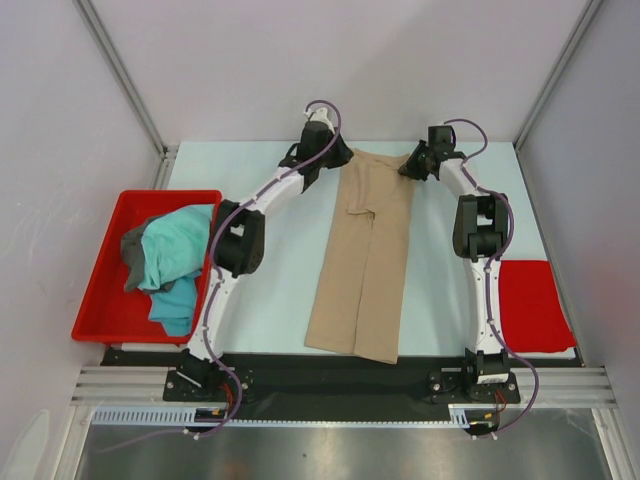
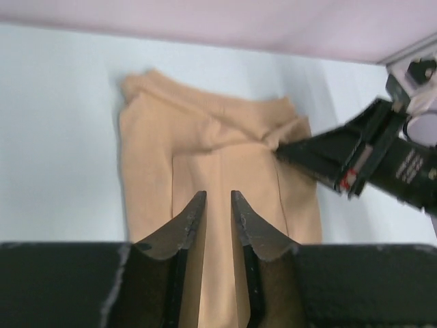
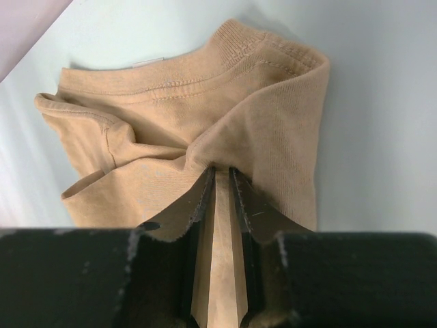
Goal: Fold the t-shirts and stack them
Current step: Fold the tshirt
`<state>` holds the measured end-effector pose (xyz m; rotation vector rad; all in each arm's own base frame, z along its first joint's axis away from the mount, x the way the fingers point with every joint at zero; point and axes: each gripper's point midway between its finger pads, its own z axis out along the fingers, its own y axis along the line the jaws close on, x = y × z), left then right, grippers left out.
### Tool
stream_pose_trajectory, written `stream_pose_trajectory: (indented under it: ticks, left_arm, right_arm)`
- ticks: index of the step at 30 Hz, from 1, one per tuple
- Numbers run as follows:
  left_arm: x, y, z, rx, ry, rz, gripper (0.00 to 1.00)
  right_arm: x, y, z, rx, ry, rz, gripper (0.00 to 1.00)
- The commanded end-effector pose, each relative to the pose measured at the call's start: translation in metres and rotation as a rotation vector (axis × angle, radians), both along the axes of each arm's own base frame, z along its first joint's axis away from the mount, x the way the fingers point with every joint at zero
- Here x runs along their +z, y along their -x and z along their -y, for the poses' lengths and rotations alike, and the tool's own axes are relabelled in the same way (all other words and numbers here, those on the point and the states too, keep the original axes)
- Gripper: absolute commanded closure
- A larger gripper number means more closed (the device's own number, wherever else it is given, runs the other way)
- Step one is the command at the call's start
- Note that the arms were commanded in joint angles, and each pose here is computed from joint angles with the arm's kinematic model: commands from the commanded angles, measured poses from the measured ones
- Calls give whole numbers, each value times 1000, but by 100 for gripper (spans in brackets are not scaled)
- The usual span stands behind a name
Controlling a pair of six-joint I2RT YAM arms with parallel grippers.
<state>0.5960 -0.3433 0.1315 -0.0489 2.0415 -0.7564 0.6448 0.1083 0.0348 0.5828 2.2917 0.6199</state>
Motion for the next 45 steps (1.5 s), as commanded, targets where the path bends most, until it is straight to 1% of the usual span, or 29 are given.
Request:
stream_pose_trajectory:
  ticks: [1,3,5,10,13,16,17,20,22,23,24,25,27,31,33,37,38,40,42,45]
  left_arm:
    - [-11,-11,18,-55,-7,8,75]
    - [-23,-12,20,-55,64,-41,76]
    - [-34,-9,19,-43,101,-79,75]
    - [-59,-5,21,-37,123,-139,72]
    - [-70,-5,21,-14,128,-166,73]
    - [-71,-7,18,16,137,-179,73]
    - [-74,-7,16,29,132,-190,71]
    - [-80,-8,11,62,110,-207,70]
    - [-84,-8,10,72,113,-223,67]
    - [-89,-7,11,70,112,-235,64]
    - [-91,-7,12,67,116,-243,63]
    - [-89,-8,13,67,129,-245,62]
    - [-98,-6,14,73,133,-277,60]
    - [-102,-8,17,75,200,-314,57]
    - [-104,-8,20,67,217,-314,57]
    - [-104,-8,28,46,269,-318,61]
    - [-101,-10,29,45,276,-308,65]
    - [-96,-12,27,53,268,-292,71]
    - [-92,-14,25,56,262,-273,74]
    - [-73,-18,23,53,251,-226,86]
  right_arm:
    - [-8,1,-3,8,10,-16,81]
    - [-10,1,-4,12,8,-16,81]
    - [-11,2,-5,13,5,-18,81]
    - [-12,4,-4,20,11,-22,81]
    - [-12,4,-3,20,12,-19,81]
    - [-12,4,-3,21,9,-19,81]
    - [-12,3,-3,22,8,-14,81]
    - [-13,3,-4,22,4,-17,81]
    - [-12,2,-3,22,3,-12,81]
    - [-13,2,-4,24,2,-12,81]
    - [-13,2,-3,23,4,-13,81]
    - [-12,2,-3,23,4,-9,81]
    - [-13,1,-3,21,-1,-10,81]
    - [-13,1,-2,22,-1,-9,81]
    - [-13,1,-1,23,0,-8,81]
    - [-14,1,0,24,0,-10,81]
    - [-13,1,1,22,-3,-9,81]
    - [-12,0,1,24,-1,-5,81]
    - [-13,0,2,23,-3,-7,81]
    - [-13,0,2,24,-5,-5,81]
